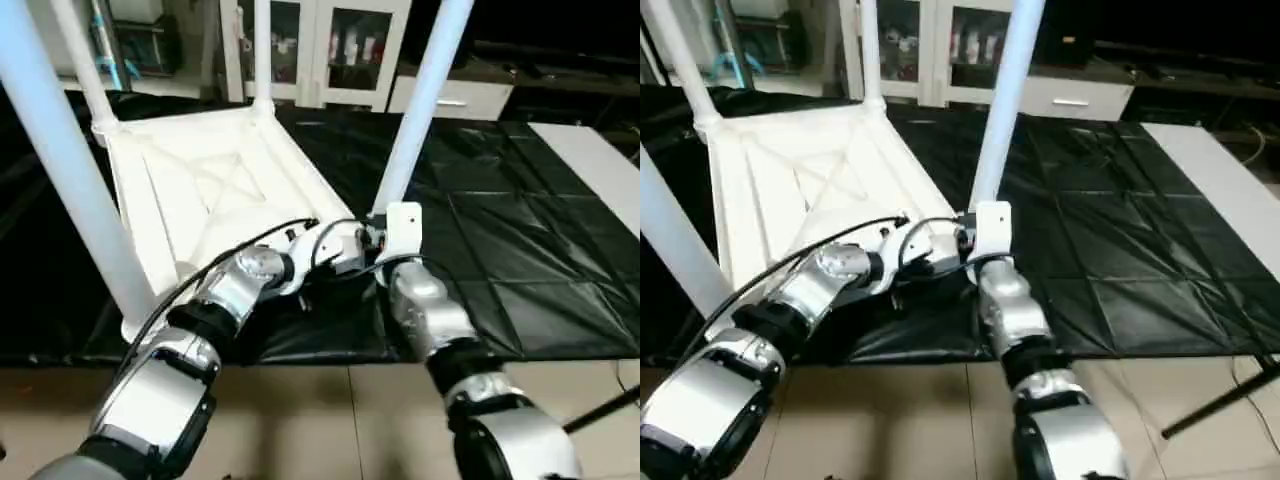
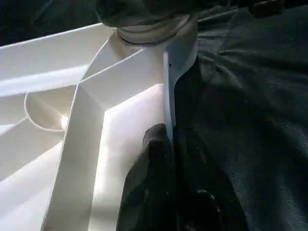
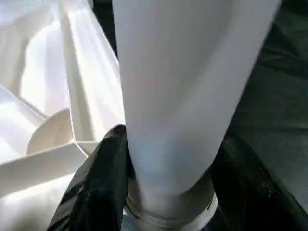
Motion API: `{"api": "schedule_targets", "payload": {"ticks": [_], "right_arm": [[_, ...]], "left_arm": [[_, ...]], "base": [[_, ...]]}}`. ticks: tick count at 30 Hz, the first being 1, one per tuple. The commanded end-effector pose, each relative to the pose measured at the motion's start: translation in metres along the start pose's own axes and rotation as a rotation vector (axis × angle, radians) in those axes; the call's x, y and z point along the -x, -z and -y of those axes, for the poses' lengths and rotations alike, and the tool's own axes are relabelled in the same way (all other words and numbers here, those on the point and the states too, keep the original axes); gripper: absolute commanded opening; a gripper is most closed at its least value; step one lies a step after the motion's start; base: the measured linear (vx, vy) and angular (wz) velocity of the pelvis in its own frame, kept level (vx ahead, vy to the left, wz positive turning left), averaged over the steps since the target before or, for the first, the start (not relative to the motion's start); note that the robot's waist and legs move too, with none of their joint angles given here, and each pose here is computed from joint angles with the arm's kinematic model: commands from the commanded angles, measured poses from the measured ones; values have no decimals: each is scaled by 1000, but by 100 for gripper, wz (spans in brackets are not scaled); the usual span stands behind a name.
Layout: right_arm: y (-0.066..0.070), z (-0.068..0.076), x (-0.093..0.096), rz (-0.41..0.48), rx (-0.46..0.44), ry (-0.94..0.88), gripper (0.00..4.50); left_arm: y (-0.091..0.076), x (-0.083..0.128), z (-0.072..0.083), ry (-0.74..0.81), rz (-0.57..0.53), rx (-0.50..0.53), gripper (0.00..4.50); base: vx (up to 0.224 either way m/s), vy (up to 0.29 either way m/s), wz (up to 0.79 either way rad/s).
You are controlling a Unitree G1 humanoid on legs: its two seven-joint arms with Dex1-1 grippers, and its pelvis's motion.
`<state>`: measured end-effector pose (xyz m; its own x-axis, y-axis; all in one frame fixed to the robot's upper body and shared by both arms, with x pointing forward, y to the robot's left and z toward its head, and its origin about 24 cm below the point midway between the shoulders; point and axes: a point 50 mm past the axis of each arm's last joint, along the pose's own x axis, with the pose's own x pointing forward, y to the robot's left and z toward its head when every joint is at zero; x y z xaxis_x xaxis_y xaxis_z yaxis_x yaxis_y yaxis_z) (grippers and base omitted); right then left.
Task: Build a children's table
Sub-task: Rotate leg to tighten
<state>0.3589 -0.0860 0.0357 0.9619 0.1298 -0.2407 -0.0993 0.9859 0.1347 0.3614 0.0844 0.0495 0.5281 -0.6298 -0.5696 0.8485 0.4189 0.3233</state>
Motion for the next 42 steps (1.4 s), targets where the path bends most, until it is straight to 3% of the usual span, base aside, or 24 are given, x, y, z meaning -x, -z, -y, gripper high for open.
{"api": "schedule_targets", "payload": {"ticks": [1, 3, 4, 5, 7, 9, 11, 15, 16, 19, 21, 22, 25, 30, 36, 42], "right_arm": [[4, 5, 2, 10, -45, -29, 201], [-1, 8, 2, 31, -18, -72, 255], [-5, 17, 4, 55, 38, -53, 269], [-6, 19, 4, 61, 50, -51, 269], [-9, 41, 9, 59, 79, -51, 296], [-10, 45, 11, 58, 86, -63, 312], [-12, 58, 17, 28, 90, -155, 320], [-14, 64, 25, 12, 129, -305, 351], [-13, 65, 36, -16, 179, -484, 365], [-13, 69, 51, -61, 235, -667, 396], [-12, 70, 55, -76, 255, -710, 398], [-11, 76, 62, -118, 302, -787, 401], [-11, 79, 66, -155, 335, -843, 440], [-11, 79, 72, -191, 365, -955, 440], [-10, 74, 74, -193, 334, -1048, 440], [-5, 74, 74, -226, 354, -1077, 379]], "left_arm": [[6, 2, 0, 8, -8, -17, 0], [8, 3, 0, 24, -14, -19, 0], [10, 4, 1, 37, -18, -24, 0], [11, 4, 1, 41, -20, -26, 0], [15, 8, 2, 83, -17, -40, 0], [16, 9, 4, 98, -15, -44, 0], [20, 12, 8, 158, -12, -53, 0], [24, 15, 12, 226, -11, -67, 0], [30, 19, 16, 308, -30, -68, 0], [33, 22, 23, 418, -46, -101, 0], [34, 23, 24, 446, -54, -99, 0], [36, 28, 28, 531, -76, -105, 0], [38, 31, 30, 585, -91, -121, 0], [37, 32, 33, 616, -90, -121, 0], [34, 30, 41, 647, -81, -124, 0], [37, 30, 44, 650, -89, -121, 0]], "base": [[0, 0, 0], [27, -18, 1], [54, -35, 2], [0, 0, 0], [0, 0, 0], [0, 0, 0], [0, 0, 0], [0, 0, 0], [0, 0, 0], [0, 0, 0], [0, 0, 0], [0, 0, 0], [0, 0, 0], [0, 0, 0], [0, 0, 0], [0, 0, 0]]}}
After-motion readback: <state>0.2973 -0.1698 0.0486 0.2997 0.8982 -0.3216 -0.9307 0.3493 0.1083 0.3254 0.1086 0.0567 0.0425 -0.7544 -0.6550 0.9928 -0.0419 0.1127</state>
